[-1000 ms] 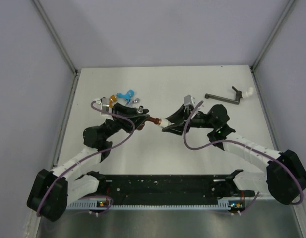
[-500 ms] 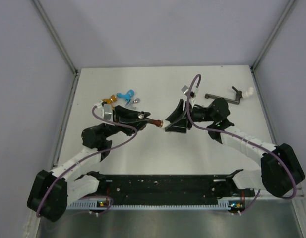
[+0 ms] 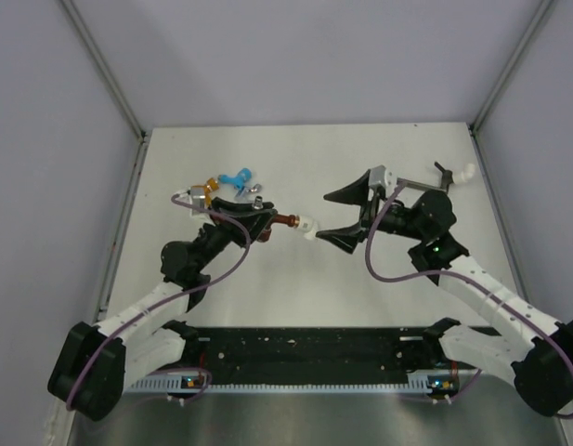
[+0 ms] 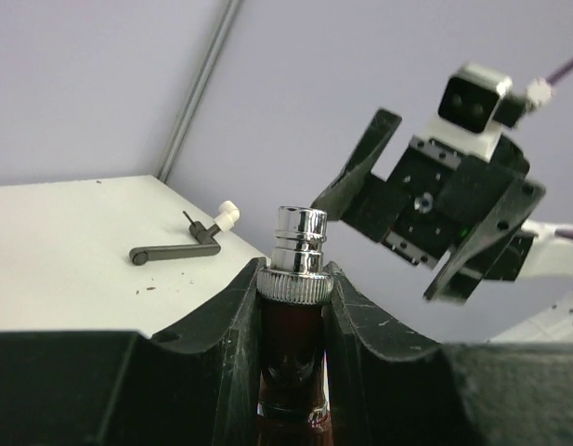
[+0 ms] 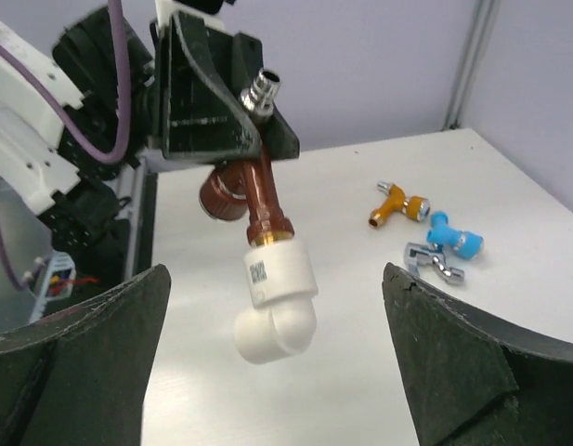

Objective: Install the water faucets

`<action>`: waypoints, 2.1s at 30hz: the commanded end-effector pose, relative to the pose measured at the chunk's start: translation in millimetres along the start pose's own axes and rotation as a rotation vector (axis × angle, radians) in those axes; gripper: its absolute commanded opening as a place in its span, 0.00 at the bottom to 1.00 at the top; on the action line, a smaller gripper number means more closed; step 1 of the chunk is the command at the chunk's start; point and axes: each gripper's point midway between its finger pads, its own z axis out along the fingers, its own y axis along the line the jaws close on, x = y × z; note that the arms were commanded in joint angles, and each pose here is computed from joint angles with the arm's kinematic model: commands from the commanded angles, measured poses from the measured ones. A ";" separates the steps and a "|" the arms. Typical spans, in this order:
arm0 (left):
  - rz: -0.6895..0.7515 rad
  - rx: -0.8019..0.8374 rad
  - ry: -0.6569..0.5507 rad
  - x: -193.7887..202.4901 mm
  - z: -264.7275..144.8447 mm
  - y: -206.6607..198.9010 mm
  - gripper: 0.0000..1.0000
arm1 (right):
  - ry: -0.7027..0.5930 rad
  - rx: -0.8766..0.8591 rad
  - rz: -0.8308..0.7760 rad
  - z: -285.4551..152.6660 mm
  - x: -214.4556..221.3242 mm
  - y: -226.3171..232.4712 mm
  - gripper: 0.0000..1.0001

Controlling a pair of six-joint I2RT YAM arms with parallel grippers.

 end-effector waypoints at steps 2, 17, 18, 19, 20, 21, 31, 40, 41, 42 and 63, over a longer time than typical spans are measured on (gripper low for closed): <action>-0.147 -0.066 -0.112 -29.2 10.5 2.5 0.00 | 0.027 0.055 -0.239 0.1 23.6 -14.8 0.94; -0.266 -0.082 -0.091 -23.1 17.2 8.0 0.00 | 0.074 0.031 -0.425 20.1 48.0 -2.6 0.84; -0.264 -0.084 -0.093 -23.3 16.9 8.3 0.00 | 0.082 0.018 -0.414 21.1 51.3 -1.0 0.83; -0.264 -0.084 -0.095 -23.8 16.9 8.3 0.00 | 0.087 0.010 -0.407 22.4 53.1 -0.2 0.82; -0.263 -0.084 -0.097 -24.5 17.2 8.2 0.00 | 0.097 0.002 -0.403 23.7 56.9 0.9 0.82; -0.263 -0.085 -0.098 -24.6 16.9 8.3 0.00 | 0.105 -0.002 -0.404 24.4 59.9 1.5 0.82; -0.290 -0.037 -0.092 -19.8 18.8 4.3 0.00 | 0.162 0.043 -0.360 26.6 80.0 -4.1 0.75; -0.331 0.056 -0.115 -22.1 22.2 -5.4 0.00 | 0.168 0.087 -0.303 28.7 84.0 -9.2 0.34; -0.316 0.056 -0.113 -22.3 21.9 -5.4 0.00 | 0.166 0.091 -0.294 28.3 82.8 -8.9 0.25; -0.303 0.056 -0.112 -22.7 21.6 -5.9 0.00 | 0.158 0.094 -0.289 27.9 80.7 -8.2 0.17; 0.506 0.451 0.079 3.1 -10.7 -68.6 0.00 | 0.086 -0.290 0.407 35.5 29.7 43.7 0.00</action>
